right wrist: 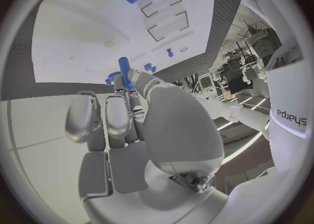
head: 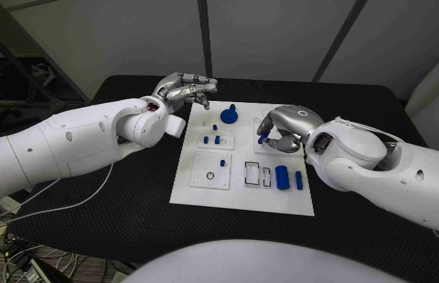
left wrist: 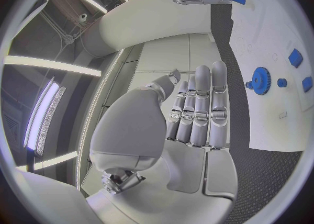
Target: Assemble the parts on the task board
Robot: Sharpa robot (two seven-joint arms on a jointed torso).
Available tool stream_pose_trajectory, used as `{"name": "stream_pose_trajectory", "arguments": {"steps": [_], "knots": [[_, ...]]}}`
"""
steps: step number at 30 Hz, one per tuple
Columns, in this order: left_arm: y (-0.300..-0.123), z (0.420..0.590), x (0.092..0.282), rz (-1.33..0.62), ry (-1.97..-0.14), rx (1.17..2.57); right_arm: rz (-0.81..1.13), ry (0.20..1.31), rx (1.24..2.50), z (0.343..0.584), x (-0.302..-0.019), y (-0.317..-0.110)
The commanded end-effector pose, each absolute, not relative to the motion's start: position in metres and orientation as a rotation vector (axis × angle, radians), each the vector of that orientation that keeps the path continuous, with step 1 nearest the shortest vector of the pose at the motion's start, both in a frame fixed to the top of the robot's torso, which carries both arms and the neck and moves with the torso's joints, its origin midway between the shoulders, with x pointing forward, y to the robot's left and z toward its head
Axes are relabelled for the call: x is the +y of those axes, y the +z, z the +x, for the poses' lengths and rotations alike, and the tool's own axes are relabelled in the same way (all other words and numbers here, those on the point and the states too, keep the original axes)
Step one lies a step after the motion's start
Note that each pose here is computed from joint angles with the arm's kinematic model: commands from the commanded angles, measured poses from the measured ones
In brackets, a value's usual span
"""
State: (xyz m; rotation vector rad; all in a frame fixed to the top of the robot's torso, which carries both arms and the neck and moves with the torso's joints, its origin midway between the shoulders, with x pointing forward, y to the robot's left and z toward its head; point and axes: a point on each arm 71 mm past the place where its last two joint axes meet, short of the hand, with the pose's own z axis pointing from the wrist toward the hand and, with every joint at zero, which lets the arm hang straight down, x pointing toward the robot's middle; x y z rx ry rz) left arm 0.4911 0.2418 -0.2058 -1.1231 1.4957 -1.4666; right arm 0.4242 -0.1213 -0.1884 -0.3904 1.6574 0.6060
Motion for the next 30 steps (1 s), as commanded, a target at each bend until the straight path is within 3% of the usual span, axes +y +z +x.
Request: {"name": "stream_pose_trajectory", "arguments": {"steps": [1, 11, 20, 30], "knots": [[-0.204, 0.491, 0.24, -1.116, -1.482, 1.493, -0.367, 0.666, 1.603, 0.418, -0.113, -0.18], [-0.205, 0.492, 0.237, -1.115, -1.487, 1.494, -0.417, 0.832, 1.581, 0.402, -0.064, -0.176], [-0.205, 0.492, 0.236, -1.114, -1.489, 1.493, -0.502, 0.931, 1.603, 0.385, -0.028, -0.194], [-0.205, 0.493, 0.234, -1.114, -1.492, 1.495, -0.566, 0.952, 1.658, 0.375, -0.014, -0.219]]}}
